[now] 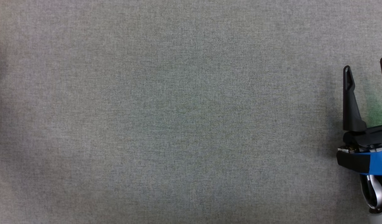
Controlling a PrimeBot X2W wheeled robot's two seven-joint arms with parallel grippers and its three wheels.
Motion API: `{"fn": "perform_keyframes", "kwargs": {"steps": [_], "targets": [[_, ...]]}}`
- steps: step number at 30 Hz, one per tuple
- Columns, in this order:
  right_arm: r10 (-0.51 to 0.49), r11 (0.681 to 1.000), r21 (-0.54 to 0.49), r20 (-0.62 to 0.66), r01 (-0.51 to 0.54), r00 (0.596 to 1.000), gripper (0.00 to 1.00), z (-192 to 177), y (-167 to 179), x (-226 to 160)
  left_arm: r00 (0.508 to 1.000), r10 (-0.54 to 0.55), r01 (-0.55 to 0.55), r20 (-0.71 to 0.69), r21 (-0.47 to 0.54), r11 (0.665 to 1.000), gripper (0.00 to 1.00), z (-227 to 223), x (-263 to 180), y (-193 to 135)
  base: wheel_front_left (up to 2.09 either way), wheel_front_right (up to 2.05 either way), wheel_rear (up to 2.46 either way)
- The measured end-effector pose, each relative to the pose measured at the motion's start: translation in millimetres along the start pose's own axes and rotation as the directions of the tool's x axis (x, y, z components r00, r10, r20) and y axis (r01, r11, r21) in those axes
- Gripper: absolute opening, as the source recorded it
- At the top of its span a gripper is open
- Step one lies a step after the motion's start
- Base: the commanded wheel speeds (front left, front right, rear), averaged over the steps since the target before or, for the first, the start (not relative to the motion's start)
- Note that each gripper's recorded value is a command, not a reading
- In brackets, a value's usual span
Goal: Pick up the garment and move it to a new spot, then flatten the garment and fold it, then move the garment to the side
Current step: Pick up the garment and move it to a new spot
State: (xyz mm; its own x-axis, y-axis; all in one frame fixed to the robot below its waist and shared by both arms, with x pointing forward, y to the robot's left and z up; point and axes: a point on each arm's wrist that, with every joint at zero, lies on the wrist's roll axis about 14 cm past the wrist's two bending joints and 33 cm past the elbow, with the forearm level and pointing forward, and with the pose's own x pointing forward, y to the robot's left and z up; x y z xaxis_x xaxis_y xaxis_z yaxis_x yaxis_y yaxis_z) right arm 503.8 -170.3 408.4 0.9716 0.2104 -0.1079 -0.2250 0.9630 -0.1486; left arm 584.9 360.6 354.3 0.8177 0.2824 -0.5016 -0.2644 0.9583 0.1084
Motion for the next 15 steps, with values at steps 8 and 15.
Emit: {"fn": "perform_keyframes", "kwargs": {"steps": [8, 15], "targets": [[0.005, 1.0, -0.004, -0.002, -0.005, 1.0, 1.0, 0, 2, 1, 0.997, -0.023, 0.021, -0.074, -0.027, 0.999, 0.05, -6, 3, -9, 0.0, 0.0, 0.0], [0.004, 1.0, -0.004, 0.006, -0.004, 1.0, 1.0, 4, 2, 1, 0.996, -0.054, 0.052, -0.072, -0.022, 0.998, 0.0, -2, 1, -18, 0.0, 0.0, 0.0]]}}
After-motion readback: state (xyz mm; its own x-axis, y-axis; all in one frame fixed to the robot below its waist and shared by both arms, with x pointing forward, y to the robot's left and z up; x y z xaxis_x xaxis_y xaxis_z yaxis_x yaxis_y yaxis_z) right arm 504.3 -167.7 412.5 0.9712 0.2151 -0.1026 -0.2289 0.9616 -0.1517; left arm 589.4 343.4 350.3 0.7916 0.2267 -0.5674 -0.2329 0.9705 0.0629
